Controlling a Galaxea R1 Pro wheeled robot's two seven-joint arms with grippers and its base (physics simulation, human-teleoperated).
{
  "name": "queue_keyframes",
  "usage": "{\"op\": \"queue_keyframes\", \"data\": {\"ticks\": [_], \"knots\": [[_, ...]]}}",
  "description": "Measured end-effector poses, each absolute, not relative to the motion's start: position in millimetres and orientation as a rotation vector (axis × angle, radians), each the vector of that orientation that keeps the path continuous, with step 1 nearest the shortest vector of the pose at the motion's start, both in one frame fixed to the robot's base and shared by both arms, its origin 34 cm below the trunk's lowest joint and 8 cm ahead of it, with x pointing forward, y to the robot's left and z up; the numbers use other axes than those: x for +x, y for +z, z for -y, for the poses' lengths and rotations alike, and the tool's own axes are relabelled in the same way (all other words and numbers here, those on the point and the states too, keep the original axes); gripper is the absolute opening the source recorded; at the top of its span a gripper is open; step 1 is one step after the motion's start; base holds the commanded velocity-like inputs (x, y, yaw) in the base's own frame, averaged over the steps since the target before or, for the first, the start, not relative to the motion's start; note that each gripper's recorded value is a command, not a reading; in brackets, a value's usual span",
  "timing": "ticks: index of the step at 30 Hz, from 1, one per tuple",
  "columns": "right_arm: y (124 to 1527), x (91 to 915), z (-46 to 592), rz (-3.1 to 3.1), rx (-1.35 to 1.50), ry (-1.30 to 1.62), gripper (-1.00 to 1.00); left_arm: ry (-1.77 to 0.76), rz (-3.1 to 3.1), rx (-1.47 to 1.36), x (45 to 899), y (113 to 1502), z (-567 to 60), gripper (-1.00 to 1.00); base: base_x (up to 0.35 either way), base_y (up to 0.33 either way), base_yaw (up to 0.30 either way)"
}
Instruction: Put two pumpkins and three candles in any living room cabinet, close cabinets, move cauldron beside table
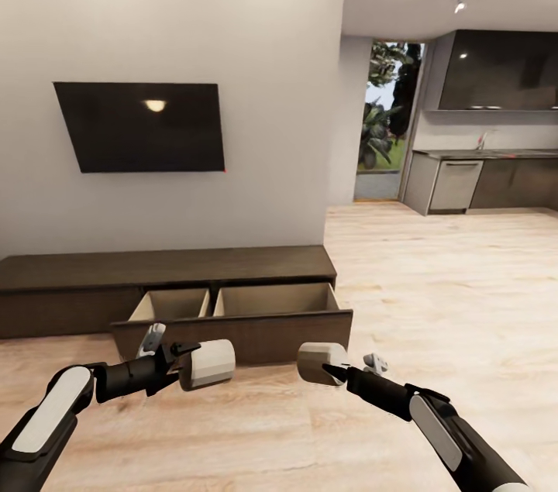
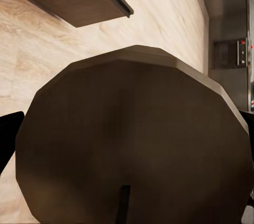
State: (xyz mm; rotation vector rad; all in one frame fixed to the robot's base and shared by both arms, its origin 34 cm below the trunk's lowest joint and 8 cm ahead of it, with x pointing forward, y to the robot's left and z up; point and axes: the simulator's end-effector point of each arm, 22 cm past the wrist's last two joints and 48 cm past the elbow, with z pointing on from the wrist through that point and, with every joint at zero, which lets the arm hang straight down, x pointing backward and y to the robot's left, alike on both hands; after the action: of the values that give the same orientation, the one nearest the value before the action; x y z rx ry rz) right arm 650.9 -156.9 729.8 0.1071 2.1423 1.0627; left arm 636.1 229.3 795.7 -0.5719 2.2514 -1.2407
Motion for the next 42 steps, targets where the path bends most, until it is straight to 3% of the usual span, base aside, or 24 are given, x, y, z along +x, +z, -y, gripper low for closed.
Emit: {"op": "queue_keyframes", "data": {"ticks": [8,17,24,31,36,42], "knots": [[730.7,651.6,157.7,-2.141,0.100,1.056,-1.00,-1.234,-2.250,-0.563,636.6,797.4,-229.6,-1.00,0.283,-0.088,0.000],[809.4,664.4,131.5,-2.034,-0.024,1.089,-1.00,-1.163,-2.198,-0.441,645.2,840.2,-223.2,-1.00,0.027,-0.010,0.000],[884.9,690.3,157.0,-1.967,-0.018,0.819,-1.00,-0.999,-2.193,-0.409,654.8,859.4,-224.7,-1.00,0.000,0.000,0.000],[886.6,707.4,202.8,-1.957,0.117,0.700,-1.00,-0.628,-2.164,-0.420,679.6,838.1,-235.7,-1.00,0.000,0.000,0.000],[874.6,722.2,249.7,-1.952,0.164,0.396,-1.00,-0.312,-2.112,-0.375,692.3,836.0,-224.4,-1.00,0.000,0.000,0.000],[852.4,727.7,207.2,-1.949,0.137,0.298,-1.00,-0.232,-2.084,-0.307,698.4,824.6,-195.4,-1.00,0.000,0.000,0.000]]}}
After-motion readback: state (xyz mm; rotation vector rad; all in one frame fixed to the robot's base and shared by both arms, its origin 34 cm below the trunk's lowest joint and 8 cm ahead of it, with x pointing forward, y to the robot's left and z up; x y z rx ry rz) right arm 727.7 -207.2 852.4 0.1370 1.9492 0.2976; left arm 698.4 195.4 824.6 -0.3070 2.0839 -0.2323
